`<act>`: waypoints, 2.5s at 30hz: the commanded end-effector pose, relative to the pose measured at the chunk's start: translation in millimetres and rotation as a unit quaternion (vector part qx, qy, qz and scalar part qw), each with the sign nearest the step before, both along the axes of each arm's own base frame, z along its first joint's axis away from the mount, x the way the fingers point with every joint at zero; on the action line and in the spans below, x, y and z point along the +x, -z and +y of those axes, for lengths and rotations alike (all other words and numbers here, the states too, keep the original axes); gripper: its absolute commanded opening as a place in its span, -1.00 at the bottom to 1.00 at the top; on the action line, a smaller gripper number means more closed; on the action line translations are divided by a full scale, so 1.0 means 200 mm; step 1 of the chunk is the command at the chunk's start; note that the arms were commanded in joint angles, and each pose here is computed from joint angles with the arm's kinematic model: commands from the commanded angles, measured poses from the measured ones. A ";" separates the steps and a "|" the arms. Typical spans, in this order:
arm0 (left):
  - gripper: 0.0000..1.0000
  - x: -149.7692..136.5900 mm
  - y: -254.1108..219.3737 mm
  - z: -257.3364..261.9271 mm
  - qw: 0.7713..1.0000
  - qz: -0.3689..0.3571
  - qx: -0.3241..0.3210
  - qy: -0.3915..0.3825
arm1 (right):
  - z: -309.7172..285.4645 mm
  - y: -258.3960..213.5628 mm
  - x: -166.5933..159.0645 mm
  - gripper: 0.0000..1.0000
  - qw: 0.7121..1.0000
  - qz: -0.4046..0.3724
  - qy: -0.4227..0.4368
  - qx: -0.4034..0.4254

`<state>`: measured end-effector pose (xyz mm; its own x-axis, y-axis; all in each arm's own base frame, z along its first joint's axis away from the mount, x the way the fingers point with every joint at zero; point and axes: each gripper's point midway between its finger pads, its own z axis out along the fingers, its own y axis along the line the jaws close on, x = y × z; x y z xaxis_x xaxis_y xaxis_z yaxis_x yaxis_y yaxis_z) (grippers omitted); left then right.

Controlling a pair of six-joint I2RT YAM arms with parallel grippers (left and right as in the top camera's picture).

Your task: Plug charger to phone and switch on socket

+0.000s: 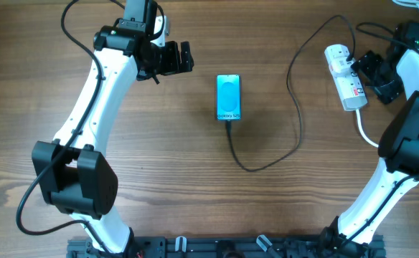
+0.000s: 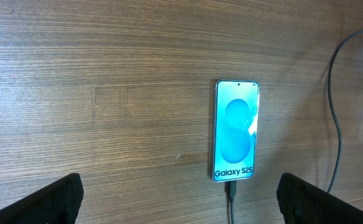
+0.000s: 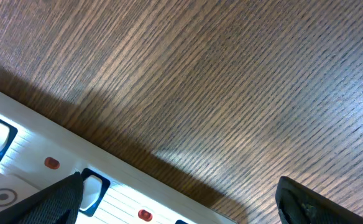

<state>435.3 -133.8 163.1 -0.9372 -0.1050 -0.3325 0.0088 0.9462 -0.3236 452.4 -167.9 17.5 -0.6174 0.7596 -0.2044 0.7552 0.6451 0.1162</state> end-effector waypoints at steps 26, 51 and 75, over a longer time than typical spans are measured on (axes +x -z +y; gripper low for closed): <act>1.00 0.01 0.03 0.02 1.000 0.003 0.010 -0.003 | 0.27 0.19 -0.02 1.00 0.994 0.034 -0.064 0.078; 1.00 0.01 0.03 0.02 1.000 0.003 0.010 -0.003 | 0.31 -0.49 -0.09 0.99 0.995 -0.044 -0.071 0.054; 1.00 0.01 0.03 0.02 1.000 0.003 0.010 -0.003 | 0.62 -0.98 -0.92 0.99 0.990 -0.124 -0.072 0.007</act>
<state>435.7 -132.7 162.9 -0.9365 -0.1057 -0.3345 0.0064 0.9482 -0.3175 290.8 -52.2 226.8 -0.6646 0.6599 -0.3506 0.5900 0.7513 0.2958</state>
